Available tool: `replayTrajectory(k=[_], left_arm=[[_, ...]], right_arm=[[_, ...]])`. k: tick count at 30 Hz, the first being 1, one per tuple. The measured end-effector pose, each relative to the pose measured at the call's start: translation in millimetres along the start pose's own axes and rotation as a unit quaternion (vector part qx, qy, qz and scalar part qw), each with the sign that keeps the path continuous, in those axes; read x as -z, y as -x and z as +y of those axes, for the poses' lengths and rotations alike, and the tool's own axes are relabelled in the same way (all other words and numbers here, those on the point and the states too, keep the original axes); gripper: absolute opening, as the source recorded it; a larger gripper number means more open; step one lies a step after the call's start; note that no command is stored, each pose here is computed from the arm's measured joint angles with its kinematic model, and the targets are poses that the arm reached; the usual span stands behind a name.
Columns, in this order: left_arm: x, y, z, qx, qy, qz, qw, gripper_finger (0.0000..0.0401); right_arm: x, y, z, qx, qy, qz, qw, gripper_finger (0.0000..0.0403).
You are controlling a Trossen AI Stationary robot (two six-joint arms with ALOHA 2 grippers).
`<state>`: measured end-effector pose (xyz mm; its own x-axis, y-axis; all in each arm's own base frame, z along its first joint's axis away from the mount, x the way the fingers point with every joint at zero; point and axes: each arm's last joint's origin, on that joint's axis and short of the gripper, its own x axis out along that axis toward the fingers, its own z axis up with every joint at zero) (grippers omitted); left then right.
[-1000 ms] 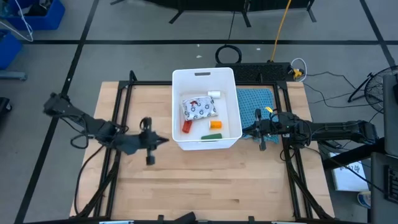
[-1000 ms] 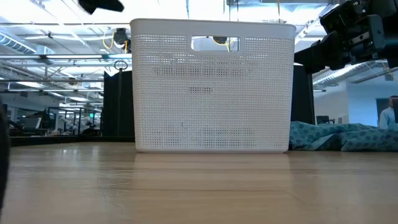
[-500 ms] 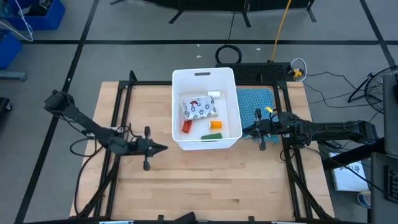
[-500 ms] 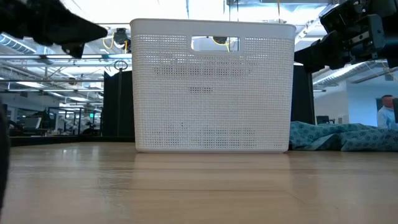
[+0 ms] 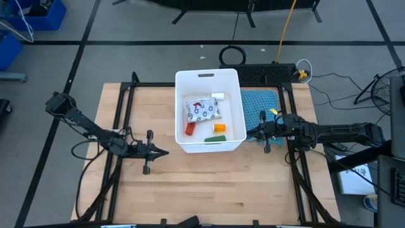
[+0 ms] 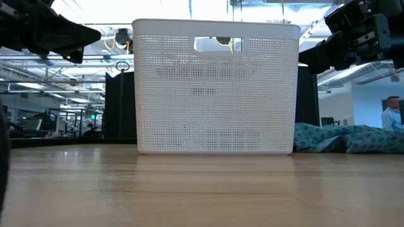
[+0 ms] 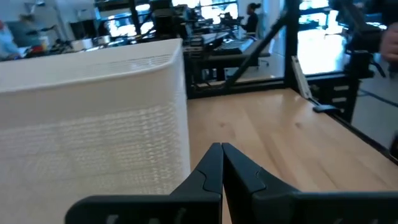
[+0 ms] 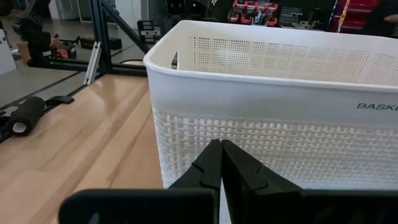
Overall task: Pick & place medical supplies in basket/bin
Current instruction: Put the black bandage into the white bin
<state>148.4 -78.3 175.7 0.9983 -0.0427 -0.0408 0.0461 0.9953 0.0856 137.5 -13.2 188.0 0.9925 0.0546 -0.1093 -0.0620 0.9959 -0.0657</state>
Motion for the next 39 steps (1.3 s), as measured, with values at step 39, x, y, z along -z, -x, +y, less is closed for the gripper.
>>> replayTrajectory(k=[39], left_arm=[[-104.7, -128.6, -188.1, -0.004, 0.117, 0.355, 0.928, 0.0066]], right_arm=[[-0.3, 0.0, 0.0, 0.000, -0.007, -0.001, 1.000, 0.0000]])
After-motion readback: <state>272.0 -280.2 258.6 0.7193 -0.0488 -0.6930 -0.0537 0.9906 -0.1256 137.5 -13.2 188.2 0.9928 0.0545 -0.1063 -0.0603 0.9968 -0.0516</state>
